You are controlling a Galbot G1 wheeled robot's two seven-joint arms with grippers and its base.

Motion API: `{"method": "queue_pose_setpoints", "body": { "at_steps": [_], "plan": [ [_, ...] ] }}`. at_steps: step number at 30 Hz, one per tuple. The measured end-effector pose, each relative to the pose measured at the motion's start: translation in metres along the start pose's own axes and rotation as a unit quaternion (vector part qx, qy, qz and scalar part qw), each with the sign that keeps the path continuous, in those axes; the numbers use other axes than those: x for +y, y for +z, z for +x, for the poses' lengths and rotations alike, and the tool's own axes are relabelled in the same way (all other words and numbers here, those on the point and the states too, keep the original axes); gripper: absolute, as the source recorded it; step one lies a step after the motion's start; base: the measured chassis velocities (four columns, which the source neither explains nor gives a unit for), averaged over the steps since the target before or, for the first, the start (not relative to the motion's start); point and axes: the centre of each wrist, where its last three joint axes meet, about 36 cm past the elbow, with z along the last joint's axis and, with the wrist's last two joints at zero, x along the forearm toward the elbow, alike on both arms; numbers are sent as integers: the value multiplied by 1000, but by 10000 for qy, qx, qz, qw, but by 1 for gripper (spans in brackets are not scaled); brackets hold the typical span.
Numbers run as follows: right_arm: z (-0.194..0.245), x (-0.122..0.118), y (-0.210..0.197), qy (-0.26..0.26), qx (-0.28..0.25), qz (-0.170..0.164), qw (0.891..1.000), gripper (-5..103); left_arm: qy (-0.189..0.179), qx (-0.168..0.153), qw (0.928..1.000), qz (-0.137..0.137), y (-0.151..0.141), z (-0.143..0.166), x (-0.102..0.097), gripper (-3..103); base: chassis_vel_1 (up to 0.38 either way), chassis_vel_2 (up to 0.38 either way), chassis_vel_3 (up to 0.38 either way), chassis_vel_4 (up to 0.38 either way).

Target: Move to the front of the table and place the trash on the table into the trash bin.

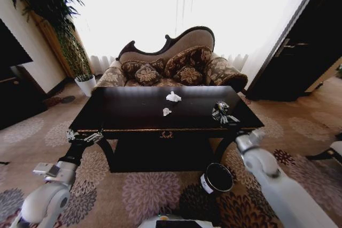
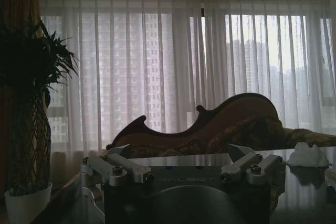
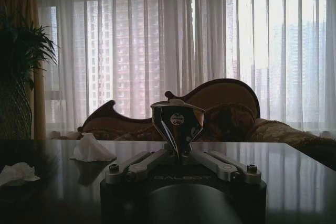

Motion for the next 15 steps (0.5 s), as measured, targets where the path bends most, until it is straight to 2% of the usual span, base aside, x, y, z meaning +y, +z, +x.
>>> {"method": "queue_pose_setpoints", "body": {
  "at_steps": [6, 10, 15],
  "plan": [
    [32, -5, 11, 267, -425, 310, 9983, 0, 0, 0, 10000, 0, 0, 0, 0, 100, 0, 0, 0, 0],
    [50, -10, 24, 417, -503, 471, 9968, 0, 0, 0, 10000, 0, 0, 0, 0, 100, 0, 0, 0, 0],
    [72, -13, 49, 701, -472, 479, 9953, 0, 0, 0, 10000, 0, 0, 0, 0, 100, 0, 0, 0, 0]
  ]
}}
